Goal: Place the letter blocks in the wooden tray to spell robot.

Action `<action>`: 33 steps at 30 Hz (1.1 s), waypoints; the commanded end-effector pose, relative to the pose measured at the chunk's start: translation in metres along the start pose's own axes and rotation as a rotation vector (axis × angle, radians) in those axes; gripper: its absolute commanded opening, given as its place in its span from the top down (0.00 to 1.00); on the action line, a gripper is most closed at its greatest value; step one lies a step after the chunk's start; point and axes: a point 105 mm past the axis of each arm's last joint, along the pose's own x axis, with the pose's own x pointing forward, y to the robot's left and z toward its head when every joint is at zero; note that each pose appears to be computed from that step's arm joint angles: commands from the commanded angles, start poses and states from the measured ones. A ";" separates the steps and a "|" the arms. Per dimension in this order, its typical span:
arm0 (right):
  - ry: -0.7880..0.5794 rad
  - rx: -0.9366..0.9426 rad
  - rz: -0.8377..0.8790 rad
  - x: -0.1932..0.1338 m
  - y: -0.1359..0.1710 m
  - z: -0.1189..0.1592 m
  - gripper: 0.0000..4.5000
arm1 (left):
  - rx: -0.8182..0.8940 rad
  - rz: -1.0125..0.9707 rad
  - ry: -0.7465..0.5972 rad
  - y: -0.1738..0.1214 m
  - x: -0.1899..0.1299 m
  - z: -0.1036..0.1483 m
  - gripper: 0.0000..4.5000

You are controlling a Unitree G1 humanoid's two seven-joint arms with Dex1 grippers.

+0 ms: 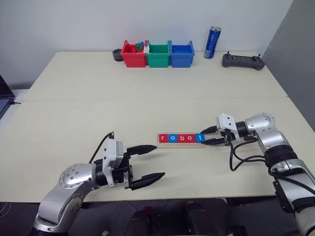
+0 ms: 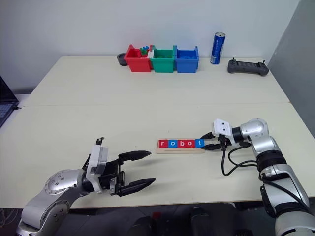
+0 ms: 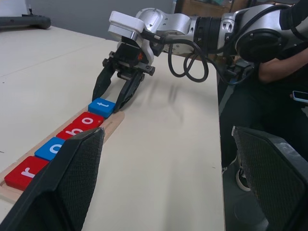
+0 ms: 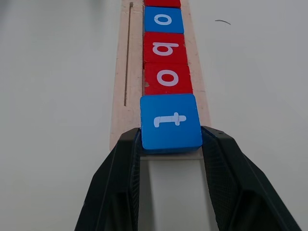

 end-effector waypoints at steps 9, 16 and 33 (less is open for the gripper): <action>0.014 -0.052 0.027 -0.001 -0.002 0.004 0.67 | 0.036 -0.004 -0.012 -0.005 -0.001 0.010 0.00; 0.018 -0.046 0.026 -0.002 -0.002 0.003 0.60 | 0.033 -0.004 -0.012 -0.005 -0.001 0.009 0.00; -0.061 0.015 -0.057 -0.032 -0.013 0.027 0.00 | 0.027 -0.009 -0.013 -0.003 0.001 0.008 0.00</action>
